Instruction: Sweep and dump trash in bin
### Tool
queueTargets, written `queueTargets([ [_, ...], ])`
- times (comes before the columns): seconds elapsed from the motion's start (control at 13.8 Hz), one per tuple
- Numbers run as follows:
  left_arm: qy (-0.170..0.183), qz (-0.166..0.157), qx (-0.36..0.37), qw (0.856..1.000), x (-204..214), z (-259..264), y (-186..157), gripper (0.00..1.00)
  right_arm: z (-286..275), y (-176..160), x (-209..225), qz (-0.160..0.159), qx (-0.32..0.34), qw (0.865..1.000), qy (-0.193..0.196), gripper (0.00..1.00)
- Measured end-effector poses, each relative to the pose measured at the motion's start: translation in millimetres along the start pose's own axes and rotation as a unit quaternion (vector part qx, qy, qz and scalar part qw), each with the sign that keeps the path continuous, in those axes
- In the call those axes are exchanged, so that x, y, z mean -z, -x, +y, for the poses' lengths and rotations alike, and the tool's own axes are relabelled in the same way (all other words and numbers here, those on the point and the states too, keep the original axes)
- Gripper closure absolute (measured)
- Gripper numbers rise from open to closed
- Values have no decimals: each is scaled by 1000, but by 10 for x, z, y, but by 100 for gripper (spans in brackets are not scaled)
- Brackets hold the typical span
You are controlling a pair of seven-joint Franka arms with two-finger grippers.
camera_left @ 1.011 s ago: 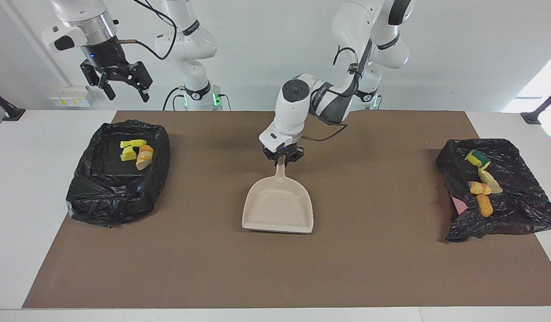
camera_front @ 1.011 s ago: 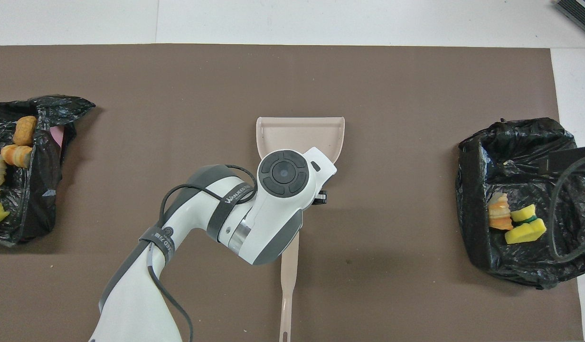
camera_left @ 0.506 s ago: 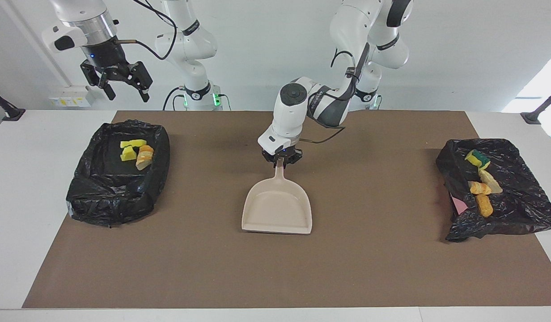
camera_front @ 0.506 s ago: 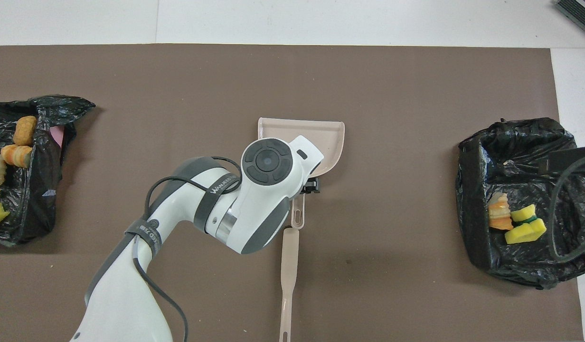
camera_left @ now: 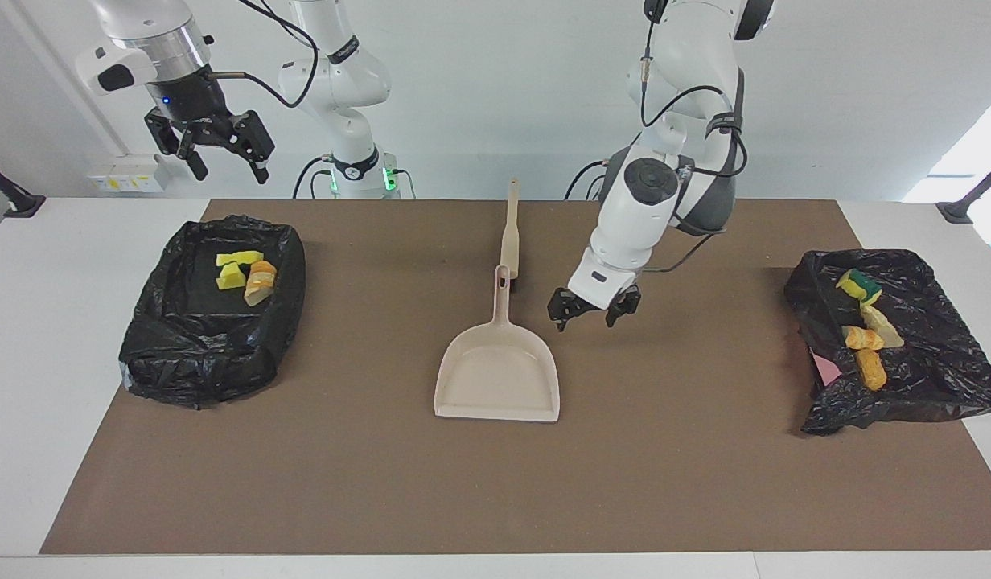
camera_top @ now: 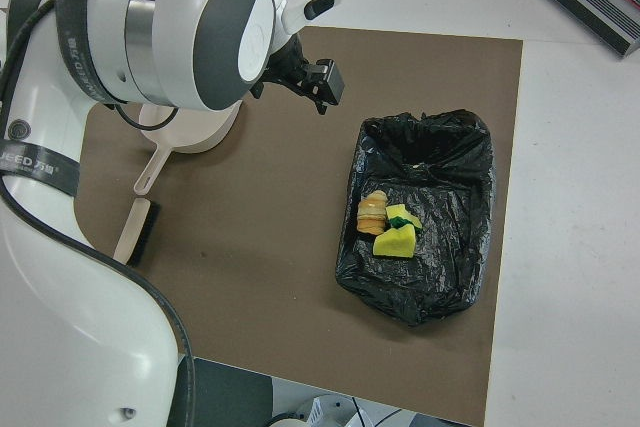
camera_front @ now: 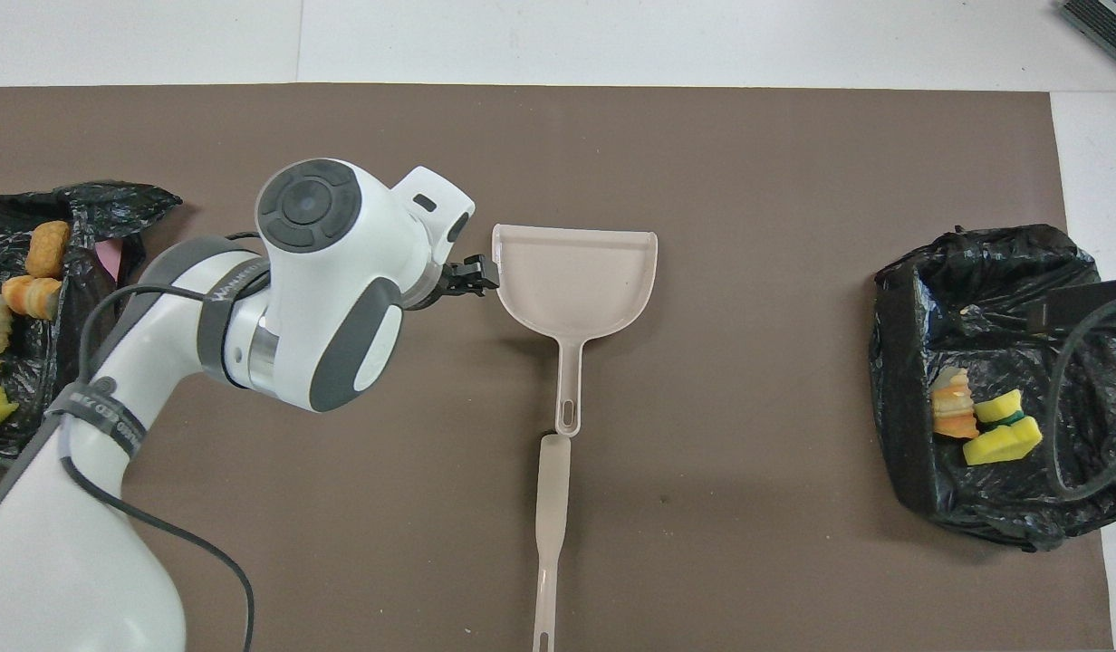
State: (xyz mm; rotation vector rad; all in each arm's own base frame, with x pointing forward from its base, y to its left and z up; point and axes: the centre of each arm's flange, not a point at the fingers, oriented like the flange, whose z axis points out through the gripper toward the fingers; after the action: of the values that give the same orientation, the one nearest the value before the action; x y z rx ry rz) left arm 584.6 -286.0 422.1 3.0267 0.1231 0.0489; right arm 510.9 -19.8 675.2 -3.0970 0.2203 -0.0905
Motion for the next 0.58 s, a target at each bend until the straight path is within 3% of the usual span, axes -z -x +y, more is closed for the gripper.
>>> queueTargets([
  [0.58,-7,-17,-86,996,762,-1290,-491,0,-1,0,0,0,0,1000,0,0],
])
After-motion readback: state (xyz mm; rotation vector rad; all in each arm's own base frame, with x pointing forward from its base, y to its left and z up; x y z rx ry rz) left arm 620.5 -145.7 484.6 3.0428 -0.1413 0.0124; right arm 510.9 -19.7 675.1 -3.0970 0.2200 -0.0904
